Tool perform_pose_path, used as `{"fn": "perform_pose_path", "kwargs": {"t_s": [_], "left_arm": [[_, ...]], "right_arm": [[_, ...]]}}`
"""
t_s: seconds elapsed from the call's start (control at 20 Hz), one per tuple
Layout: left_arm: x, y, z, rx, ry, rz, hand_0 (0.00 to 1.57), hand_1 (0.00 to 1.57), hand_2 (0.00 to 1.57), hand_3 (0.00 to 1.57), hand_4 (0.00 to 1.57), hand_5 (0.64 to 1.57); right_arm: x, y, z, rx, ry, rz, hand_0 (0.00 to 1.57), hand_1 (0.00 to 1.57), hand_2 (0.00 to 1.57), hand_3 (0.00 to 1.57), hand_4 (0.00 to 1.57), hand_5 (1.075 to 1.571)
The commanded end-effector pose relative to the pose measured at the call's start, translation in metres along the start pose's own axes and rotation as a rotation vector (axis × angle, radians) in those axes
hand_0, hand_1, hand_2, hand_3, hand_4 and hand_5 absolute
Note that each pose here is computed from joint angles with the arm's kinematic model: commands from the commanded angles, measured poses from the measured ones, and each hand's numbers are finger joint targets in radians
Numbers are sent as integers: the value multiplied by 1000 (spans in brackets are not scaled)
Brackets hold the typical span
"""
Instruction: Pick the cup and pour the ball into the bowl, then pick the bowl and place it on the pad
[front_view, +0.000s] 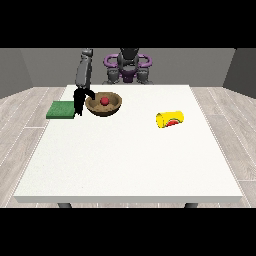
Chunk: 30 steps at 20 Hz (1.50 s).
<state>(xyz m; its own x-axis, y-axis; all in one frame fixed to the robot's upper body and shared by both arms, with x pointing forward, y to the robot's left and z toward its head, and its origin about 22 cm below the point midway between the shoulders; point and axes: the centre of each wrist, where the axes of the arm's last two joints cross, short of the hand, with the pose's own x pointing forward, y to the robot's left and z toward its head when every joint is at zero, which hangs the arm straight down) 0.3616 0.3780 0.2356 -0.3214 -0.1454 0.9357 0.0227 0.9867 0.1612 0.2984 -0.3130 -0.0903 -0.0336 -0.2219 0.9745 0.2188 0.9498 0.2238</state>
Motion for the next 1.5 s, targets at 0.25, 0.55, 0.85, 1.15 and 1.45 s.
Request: {"fn": "perform_pose_path", "kwargs": {"t_s": [0.25,0.55,0.85,1.15,1.45], "left_arm": [[13,35,10,46,-10,-10,0,0,0,0,1024,1536],[6,50,22,33,-1,10,0,0,0,0,1022,1543],[46,43,10,29,-104,17,0,0,0,0,1028,1529],[26,44,16,-2,-75,47,0,0,0,0,1143,1520],[-1,57,25,45,63,51,0,0,0,0,1191,1528]], "right_arm": [[-10,38,-7,55,21,-8,0,0,0,0,444,1547],[-9,62,-16,-29,34,3,0,0,0,0,498,1556],[-22,-23,20,-238,162,260,1571,1571,1571,1571,944,1471],[9,-51,10,-306,145,386,1571,1571,1571,1365,960,1536],[64,-59,-18,-301,214,481,1571,1571,1571,1111,1026,1548]]}}
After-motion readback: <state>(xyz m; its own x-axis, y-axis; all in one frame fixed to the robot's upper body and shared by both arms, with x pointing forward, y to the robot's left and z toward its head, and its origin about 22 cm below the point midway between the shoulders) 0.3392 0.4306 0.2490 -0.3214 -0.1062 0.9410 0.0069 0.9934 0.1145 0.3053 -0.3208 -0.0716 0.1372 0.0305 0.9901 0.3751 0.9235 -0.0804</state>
